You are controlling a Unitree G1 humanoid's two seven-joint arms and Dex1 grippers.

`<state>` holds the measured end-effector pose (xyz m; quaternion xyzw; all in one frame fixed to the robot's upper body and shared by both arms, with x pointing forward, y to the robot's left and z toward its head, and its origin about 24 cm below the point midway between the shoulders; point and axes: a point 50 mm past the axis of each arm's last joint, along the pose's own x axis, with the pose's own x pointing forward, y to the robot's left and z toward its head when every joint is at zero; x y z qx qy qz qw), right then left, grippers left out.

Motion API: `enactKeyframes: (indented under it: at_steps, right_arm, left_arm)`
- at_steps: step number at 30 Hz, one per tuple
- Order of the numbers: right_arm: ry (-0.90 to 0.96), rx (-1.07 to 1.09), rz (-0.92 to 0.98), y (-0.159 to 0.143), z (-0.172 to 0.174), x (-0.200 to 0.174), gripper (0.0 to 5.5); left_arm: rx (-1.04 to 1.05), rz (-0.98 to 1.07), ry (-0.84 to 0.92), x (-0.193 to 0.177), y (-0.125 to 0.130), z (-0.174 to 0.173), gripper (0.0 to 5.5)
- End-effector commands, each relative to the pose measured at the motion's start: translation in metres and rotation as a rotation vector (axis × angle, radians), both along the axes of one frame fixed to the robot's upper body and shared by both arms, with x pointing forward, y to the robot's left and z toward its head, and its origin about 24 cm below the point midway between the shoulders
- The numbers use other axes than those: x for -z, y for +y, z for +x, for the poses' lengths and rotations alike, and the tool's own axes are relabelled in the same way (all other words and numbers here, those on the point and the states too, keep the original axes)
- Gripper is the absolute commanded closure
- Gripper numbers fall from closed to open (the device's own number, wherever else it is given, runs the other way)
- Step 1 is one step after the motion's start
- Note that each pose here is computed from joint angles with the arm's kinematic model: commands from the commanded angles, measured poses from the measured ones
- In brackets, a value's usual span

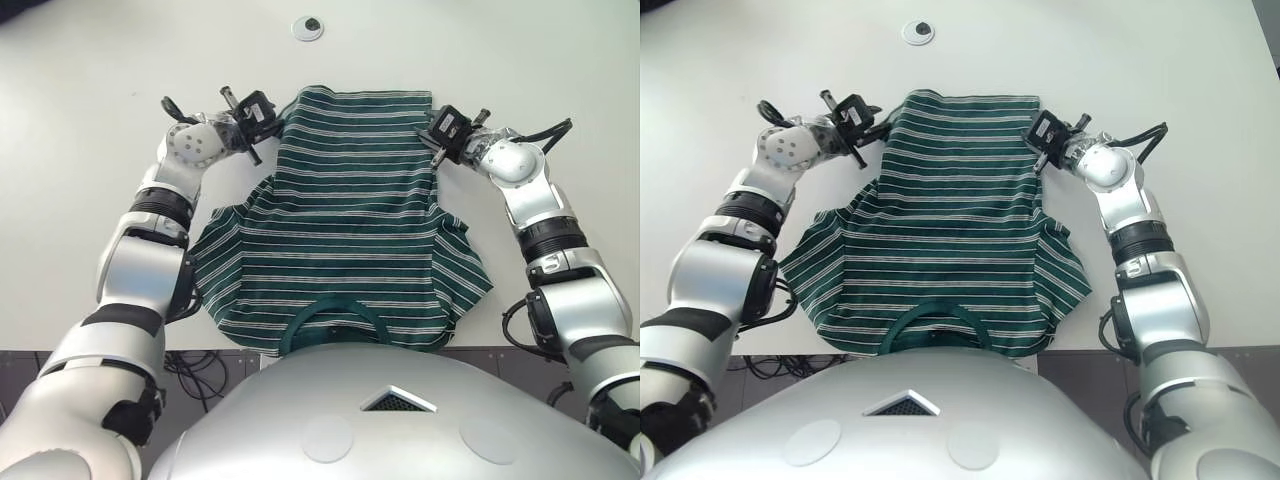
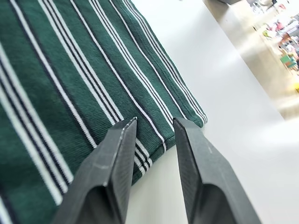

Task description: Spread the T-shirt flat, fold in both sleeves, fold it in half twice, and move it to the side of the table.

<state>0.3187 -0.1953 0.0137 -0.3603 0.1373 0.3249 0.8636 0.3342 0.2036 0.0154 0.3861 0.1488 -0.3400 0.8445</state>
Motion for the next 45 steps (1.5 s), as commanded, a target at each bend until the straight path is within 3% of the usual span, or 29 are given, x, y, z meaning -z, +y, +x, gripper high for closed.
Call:
enactKeyframes:
  at_steps: [1,5,11,14,18,22,24,27,29,33,36,38,45]
  right_arm:
    - [0.134,0.062,-0.071,-0.022,-0.016,0.027,4.09]
    - [0.137,0.041,-0.009,-0.012,-0.016,0.028,4.09]
    - [0.002,-0.038,0.121,0.004,-0.01,0.006,4.09]
    - [-0.056,-0.055,0.156,0.007,-0.009,-0.004,4.09]
    - [-0.169,-0.1,0.237,0.02,-0.007,-0.023,4.09]
    - [-0.211,-0.145,0.253,0.032,-0.008,-0.03,4.09]
    - [-0.255,-0.135,0.253,0.028,-0.009,-0.038,4.09]
    - [-0.337,-0.105,0.268,0.015,-0.016,-0.053,4.09]
    - [-0.353,-0.097,0.284,0.004,-0.03,-0.058,4.09]
    - [-0.345,-0.05,0.289,-0.011,-0.05,-0.06,4.06]
    - [-0.329,-0.037,0.294,-0.009,-0.055,-0.057,4.06]
    - [-0.315,-0.045,0.302,-0.004,-0.057,-0.057,4.06]
    - [-0.287,-0.048,0.292,-0.003,-0.062,-0.057,4.06]
  left_arm:
    - [-0.039,0.234,0.016,0.011,0.046,-0.017,4.29]
    - [0.067,0.323,-0.203,-0.013,0.036,-0.002,4.29]
    - [0.156,0.541,-0.636,-0.048,0.028,0.017,4.29]
    - [0.087,0.469,-0.766,-0.071,0.028,0.025,4.29]
    - [0.053,0.262,-0.783,-0.089,0.025,0.024,4.29]
    - [0.134,0.018,-0.608,-0.074,0.02,0.001,4.29]
    - [0.095,-0.15,-0.451,-0.066,0.031,-0.021,4.29]
    - [0.067,-0.365,-0.197,-0.06,0.052,-0.075,4.29]
    - [0.081,-0.501,0.086,-0.052,0.07,-0.131,4.29]
    - [-0.049,-0.681,0.501,-0.048,0.111,-0.21,3.81]
    - [-0.156,-0.695,0.585,-0.039,0.125,-0.224,3.39]
    - [-0.209,-0.719,0.621,-0.035,0.126,-0.229,3.39]
    - [-0.337,-0.759,0.674,-0.028,0.104,-0.225,3.39]
